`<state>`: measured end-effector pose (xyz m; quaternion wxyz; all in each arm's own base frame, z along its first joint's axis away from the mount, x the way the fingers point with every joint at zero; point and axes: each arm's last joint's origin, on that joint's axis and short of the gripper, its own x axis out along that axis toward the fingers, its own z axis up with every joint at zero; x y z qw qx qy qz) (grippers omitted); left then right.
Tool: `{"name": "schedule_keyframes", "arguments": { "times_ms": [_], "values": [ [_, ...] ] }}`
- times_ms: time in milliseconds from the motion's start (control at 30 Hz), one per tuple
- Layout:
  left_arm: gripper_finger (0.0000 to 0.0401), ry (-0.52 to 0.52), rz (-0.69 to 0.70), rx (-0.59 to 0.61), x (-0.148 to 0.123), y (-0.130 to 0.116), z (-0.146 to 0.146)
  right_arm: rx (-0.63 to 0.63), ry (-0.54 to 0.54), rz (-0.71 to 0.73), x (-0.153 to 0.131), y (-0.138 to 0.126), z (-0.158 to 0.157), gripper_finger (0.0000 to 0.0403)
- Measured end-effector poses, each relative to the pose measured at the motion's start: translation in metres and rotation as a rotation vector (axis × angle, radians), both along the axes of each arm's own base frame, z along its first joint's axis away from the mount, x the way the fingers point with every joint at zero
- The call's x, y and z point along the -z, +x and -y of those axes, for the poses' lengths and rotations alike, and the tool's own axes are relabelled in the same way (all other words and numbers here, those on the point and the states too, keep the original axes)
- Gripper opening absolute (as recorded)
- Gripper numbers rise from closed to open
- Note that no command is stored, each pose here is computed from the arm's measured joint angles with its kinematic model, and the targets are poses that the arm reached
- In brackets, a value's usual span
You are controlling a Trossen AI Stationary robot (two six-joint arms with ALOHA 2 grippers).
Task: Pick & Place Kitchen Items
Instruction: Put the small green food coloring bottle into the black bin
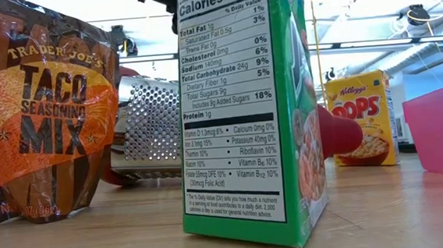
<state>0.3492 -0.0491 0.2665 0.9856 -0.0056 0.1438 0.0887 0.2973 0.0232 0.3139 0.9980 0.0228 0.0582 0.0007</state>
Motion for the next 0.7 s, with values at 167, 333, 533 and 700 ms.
{"name": "schedule_keyframes", "arguments": {
  "times_ms": [167,333,533,700],
  "values": [
    [0.0043,-0.015,-0.068,-0.019,0.005,-0.004,0.000,0.003,-0.029,-0.004,0.000,-0.001,0.001,0.0076],
    [0.0043,-0.003,-0.203,-0.131,0.002,-0.029,0.008,0.028,-0.046,-0.019,-0.003,-0.006,0.003,0.0076],
    [0.0043,-0.035,-0.262,-0.234,-0.013,-0.071,0.031,0.074,-0.051,-0.039,-0.004,-0.010,0.010,0.0077],
    [0.0043,-0.132,-0.337,-0.309,-0.014,-0.111,0.049,0.087,-0.053,-0.061,-0.002,-0.011,0.014,0.0075]
  ]
}}
